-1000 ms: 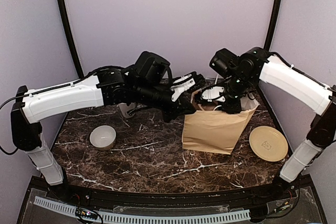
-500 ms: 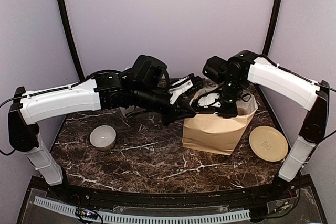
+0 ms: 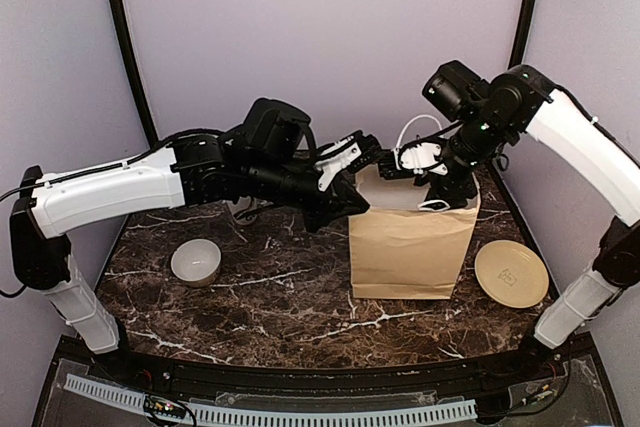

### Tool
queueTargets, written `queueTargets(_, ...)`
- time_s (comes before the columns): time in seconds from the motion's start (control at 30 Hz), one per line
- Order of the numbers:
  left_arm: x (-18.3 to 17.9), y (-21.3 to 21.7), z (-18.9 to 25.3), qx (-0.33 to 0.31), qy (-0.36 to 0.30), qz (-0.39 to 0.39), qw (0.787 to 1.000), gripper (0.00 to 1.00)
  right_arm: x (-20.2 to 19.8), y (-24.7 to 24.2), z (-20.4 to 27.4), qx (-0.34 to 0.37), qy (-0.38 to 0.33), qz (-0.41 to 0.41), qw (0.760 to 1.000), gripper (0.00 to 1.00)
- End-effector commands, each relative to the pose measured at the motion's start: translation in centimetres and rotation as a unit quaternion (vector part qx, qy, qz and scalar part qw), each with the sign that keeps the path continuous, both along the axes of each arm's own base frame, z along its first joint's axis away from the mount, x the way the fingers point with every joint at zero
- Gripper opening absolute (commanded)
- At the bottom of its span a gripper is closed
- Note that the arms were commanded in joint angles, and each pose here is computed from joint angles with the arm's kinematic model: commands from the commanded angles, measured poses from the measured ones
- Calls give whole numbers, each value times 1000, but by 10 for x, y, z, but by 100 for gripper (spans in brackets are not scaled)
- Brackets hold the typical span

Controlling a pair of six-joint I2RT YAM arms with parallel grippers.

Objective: Pack the takeout coffee

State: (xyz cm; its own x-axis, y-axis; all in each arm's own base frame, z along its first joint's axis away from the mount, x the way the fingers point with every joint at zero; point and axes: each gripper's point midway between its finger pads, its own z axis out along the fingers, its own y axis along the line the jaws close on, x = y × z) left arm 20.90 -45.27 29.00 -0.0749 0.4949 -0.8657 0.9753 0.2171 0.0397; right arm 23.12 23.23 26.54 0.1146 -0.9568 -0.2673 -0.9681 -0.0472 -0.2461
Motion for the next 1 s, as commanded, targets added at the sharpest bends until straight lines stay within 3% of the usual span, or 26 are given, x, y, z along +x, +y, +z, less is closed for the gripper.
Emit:
queueTargets(0.0, 1, 9, 46, -44, -39, 9, 998, 0, -11, 11, 20, 49, 5, 36, 998, 60)
queueTargets(0.27, 1, 12, 37, -27, -29, 11, 999, 0, 8, 15, 53, 108, -46, 23, 993, 61)
queueTargets(0.43, -2, 19, 58, -48, -34, 21, 998, 0, 21, 25, 65, 143, -65, 23, 987, 61)
queueTargets(0.63, -7, 34, 72, -42, -49, 21, 998, 0, 53, 43, 129, 252, -109, -7, 962, 61)
queueTargets(0.8, -7, 40, 56, -10, -43, 27, 999, 0, 69, 35, 166, 343, -90, -21, 935, 61)
queueTargets(0.97, -7, 44, 34, 10, -33, 30, 999, 0, 64, 32, 161, 377, -41, -19, 925, 61)
